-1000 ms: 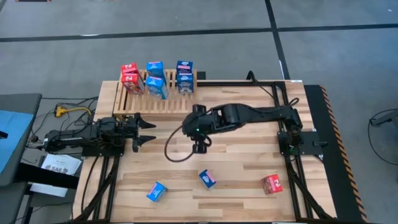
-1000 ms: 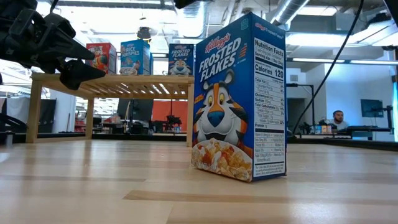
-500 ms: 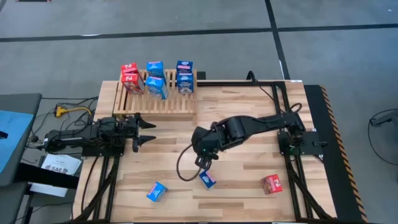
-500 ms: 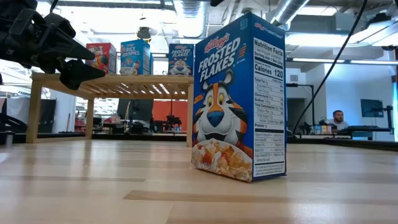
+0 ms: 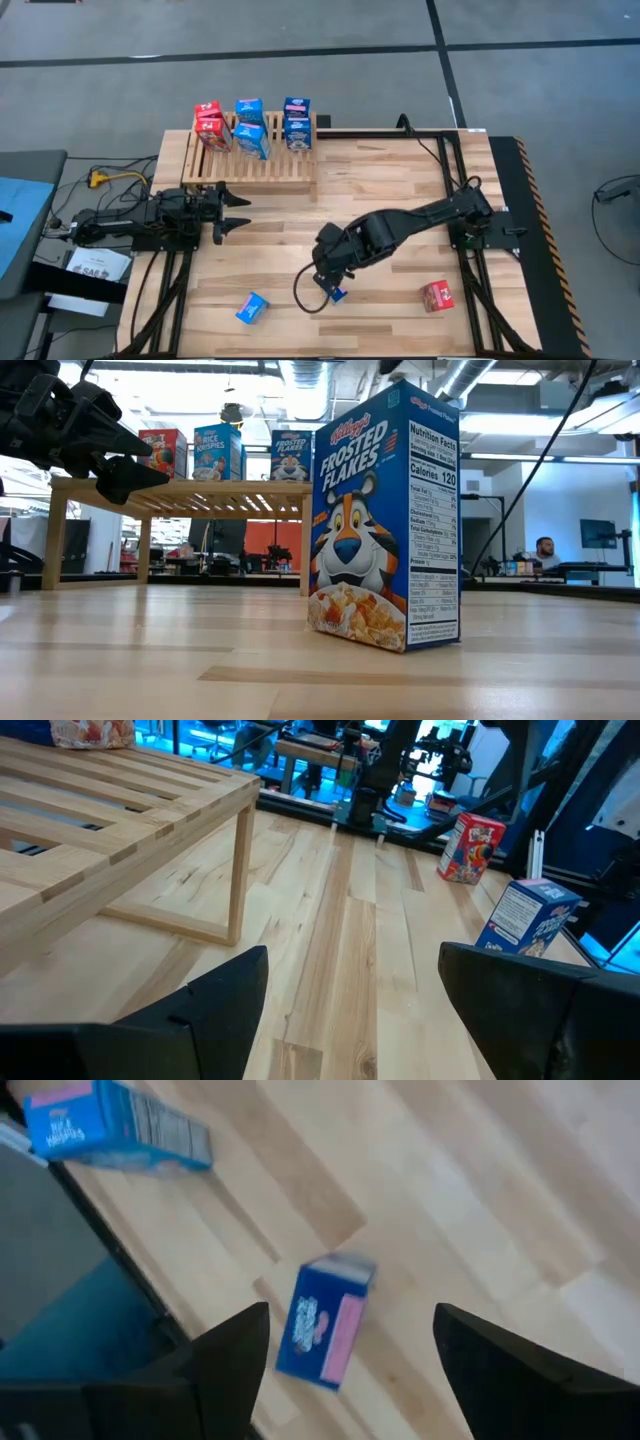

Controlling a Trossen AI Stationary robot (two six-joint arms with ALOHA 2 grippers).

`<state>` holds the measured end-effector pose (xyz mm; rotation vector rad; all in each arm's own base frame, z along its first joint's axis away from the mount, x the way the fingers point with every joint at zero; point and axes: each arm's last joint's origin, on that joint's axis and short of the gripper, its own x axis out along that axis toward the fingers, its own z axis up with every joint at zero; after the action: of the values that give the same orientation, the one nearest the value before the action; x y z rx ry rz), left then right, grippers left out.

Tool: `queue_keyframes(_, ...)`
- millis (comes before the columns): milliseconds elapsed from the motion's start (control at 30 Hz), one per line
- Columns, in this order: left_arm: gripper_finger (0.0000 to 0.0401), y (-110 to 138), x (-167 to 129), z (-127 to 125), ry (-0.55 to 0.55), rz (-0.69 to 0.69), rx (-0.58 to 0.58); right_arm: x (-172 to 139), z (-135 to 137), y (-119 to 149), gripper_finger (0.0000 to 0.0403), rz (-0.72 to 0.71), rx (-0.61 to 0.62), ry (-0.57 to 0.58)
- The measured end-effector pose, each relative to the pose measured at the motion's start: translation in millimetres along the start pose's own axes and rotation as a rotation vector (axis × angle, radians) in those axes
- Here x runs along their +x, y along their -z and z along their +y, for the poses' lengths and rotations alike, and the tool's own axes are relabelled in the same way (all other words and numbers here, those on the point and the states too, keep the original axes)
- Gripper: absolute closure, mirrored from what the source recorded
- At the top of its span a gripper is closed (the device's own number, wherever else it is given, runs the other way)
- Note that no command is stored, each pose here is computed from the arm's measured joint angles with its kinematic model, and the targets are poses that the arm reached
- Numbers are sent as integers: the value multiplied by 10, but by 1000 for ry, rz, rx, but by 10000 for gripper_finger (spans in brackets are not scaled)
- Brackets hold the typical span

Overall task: Stack cereal on shelf
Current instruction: Put the dark blue cereal box the aligned with the other dark blue cereal boxes on the shelf

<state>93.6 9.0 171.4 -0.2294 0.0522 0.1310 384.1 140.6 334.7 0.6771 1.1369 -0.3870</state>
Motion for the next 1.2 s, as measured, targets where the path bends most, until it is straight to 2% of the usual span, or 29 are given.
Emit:
queue_keyframes(267,118,0,0,0,1,0,0,149,49,113,70,33,53,-20)
queue_keyframes(533,118,0,0,0,1,0,0,402,-11,86,8,145,94,-73)
queue_keyframes(667,118,0,0,0,0,0,0,467,-51,1,11,170,106,-118)
queue_keyframes(933,118,0,0,0,0,0,0,638,-211,-105,5,243,134,-120)
queue_keyframes(1200,118,0,0,0,0,0,0,788,-250,-104,4,298,160,-175)
